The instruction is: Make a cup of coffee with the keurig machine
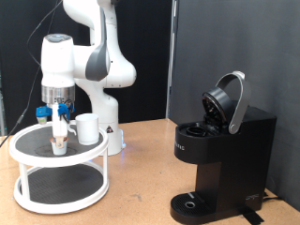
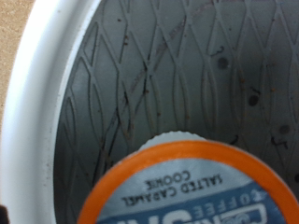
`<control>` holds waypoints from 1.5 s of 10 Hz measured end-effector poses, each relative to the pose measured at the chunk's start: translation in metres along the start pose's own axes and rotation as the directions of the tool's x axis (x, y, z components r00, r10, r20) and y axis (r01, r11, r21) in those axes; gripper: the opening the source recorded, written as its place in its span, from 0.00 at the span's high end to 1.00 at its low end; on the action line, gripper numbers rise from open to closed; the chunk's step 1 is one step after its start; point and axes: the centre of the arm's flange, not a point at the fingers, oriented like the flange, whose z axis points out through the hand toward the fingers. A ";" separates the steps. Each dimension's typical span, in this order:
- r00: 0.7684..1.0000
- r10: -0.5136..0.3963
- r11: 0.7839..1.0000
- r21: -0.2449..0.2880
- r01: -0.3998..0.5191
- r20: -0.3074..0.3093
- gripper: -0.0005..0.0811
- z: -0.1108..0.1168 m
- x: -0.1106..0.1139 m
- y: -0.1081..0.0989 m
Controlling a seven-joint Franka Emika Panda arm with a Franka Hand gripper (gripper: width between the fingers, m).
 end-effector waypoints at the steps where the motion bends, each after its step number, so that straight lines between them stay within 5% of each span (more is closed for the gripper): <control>1: 1.000 0.001 1.000 -0.001 -0.001 0.000 0.09 0.001 0.000 0.001; 2: 1.000 0.002 1.000 0.000 -0.002 0.001 0.25 0.002 0.000 0.001; 3: 1.000 0.004 1.000 0.000 -0.004 0.001 0.25 0.002 0.000 0.001; 4: 1.000 0.006 1.000 0.001 -0.006 0.001 0.47 0.002 0.000 0.001; 5: 1.000 0.009 1.000 0.002 -0.009 0.002 0.53 0.002 0.000 0.001; 10: 1.000 0.020 1.000 -0.020 -0.020 0.018 0.53 -0.004 0.000 0.001; 15: 0.999 0.001 0.998 -0.055 0.001 0.041 0.53 -0.059 0.012 0.001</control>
